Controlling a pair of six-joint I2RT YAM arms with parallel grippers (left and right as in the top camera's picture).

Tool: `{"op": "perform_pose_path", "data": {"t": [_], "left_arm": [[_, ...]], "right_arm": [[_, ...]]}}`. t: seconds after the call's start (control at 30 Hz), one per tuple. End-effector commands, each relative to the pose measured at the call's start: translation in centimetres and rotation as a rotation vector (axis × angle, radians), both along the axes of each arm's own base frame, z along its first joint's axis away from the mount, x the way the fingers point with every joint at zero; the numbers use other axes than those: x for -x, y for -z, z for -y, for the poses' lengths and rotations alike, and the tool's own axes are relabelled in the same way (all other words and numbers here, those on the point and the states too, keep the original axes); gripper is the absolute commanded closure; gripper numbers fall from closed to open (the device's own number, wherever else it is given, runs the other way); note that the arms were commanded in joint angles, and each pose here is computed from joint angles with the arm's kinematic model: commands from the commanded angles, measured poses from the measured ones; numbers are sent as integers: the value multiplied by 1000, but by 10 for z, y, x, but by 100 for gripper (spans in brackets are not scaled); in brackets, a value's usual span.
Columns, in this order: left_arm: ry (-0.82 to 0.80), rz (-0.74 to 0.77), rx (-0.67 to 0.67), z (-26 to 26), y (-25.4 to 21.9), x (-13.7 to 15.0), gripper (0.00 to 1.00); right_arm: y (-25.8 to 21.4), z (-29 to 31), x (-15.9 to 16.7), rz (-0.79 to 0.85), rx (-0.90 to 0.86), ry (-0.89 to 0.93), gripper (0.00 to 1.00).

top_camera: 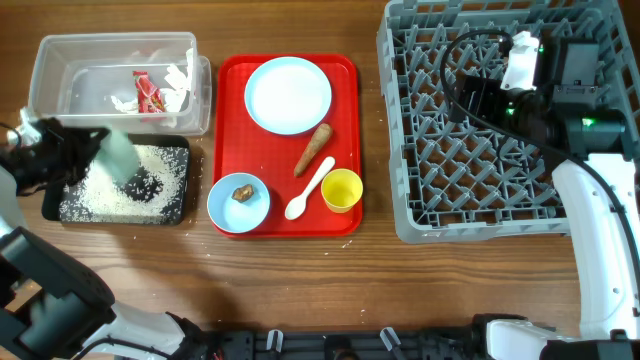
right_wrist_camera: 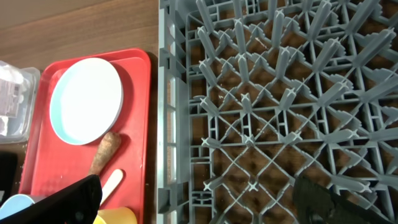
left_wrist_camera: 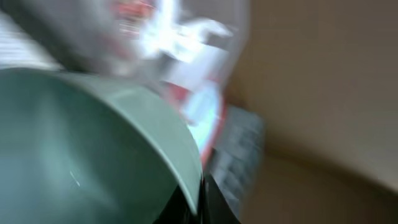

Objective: Sort waste into correct bins and load items into the dishwasher rack
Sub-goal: 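Tip the rice bowl over the black tray to pour out rice, then return the empty bowl to the red tray with the left gripper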

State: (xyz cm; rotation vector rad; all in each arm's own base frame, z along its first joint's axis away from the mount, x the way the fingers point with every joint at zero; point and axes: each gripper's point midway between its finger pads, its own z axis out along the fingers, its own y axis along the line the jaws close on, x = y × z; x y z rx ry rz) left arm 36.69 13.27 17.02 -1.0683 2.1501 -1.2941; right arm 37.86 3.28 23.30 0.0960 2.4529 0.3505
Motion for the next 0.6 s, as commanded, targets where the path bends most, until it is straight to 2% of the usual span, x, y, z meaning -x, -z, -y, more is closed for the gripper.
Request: {"op": "perform_pose_path", "data": {"t": [0.0,0.2,0.33,0.43,0.57], "left_arm": [[116,261,142,25,-47,-4,96],[195,431,255,41,-82,-6,96],[240,407,284,61,-83,-9,96],[351,312,166,112,-66,-18,96],[484,95,-109,187,-14,-29,96]], "right_arm": [[-3,-1,-4,5,-6,11,0],[-3,-1,-3,4,-6,11,0],[-3,-1,-3,3,-6,11,0],[-3,-1,-3,4,-7,11,0],[-3,-1,-3,4,-7,11,0]]}}
